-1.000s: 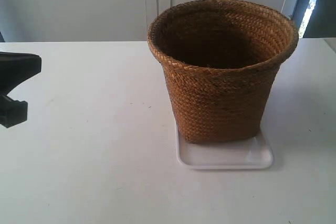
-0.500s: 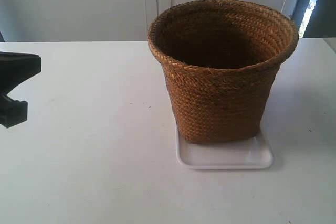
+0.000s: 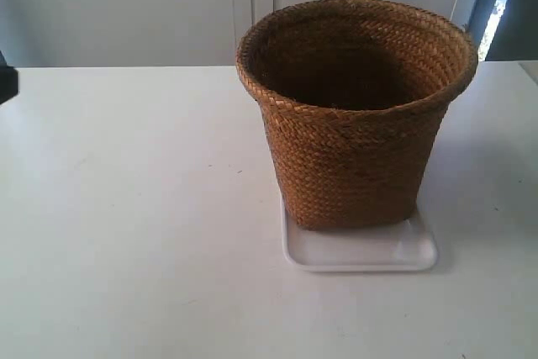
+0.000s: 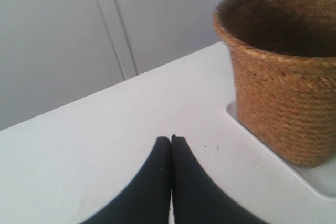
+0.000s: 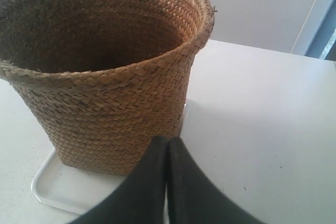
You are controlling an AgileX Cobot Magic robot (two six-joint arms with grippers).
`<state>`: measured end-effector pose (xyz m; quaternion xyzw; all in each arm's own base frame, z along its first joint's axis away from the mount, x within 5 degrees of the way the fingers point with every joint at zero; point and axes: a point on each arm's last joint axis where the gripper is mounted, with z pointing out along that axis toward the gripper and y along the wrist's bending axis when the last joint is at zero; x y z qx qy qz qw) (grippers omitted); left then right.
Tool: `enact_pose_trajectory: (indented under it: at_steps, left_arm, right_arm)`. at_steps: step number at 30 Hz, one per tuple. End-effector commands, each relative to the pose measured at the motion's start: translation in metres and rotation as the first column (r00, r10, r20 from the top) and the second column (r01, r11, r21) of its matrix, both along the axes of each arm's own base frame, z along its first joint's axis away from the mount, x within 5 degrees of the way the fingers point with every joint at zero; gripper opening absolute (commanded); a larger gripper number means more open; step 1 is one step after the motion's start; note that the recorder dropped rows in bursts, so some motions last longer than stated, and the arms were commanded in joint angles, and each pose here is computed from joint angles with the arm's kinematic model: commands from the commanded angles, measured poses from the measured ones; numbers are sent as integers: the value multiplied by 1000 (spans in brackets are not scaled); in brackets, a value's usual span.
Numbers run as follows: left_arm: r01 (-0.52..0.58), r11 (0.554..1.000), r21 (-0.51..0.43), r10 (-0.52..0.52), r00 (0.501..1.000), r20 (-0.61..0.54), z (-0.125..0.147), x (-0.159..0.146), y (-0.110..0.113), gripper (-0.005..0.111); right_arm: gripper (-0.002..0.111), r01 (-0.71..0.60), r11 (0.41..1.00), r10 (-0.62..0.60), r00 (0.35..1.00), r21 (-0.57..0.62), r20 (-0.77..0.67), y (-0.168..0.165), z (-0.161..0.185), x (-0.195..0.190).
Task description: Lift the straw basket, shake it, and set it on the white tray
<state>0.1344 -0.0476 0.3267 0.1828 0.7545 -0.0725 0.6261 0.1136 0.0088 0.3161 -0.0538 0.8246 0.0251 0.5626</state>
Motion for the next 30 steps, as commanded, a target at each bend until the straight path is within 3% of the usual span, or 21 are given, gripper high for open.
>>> enact_pose_trajectory:
  at_steps: [1, 7, 12, 14, 16, 30]
  left_arm:
    - [-146, 989, -24, 144, 988, -52, -23, -19, 24, 0]
    - [-337, 941, 11, 337, 938, -84, -87, -48, 46, 0]
    - [-381, 924, -24, 382, 924, 24, -135, -69, 49, 0]
    - [-376, 925, -46, 379, 921, 88, -137, -76, 49, 0]
    - [-362, 932, -10, 362, 932, 11, -146, -78, 47, 0]
    - [-359, 933, -20, 360, 933, 3, -146, -79, 47, 0]
  right_arm:
    - [0, 0, 1000, 0, 1000, -11, 7, 0, 0, 0]
    - [0, 0, 1000, 0, 1000, -11, 7, 0, 0, 0]
    - [0, 0, 1000, 0, 1000, -11, 7, 0, 0, 0]
    - [0, 0, 1000, 0, 1000, -11, 7, 0, 0, 0]
    - [0, 1, 1000, -1, 1000, -11, 9, 0, 0, 0]
    - [0, 1, 1000, -1, 1000, -11, 11, 0, 0, -1]
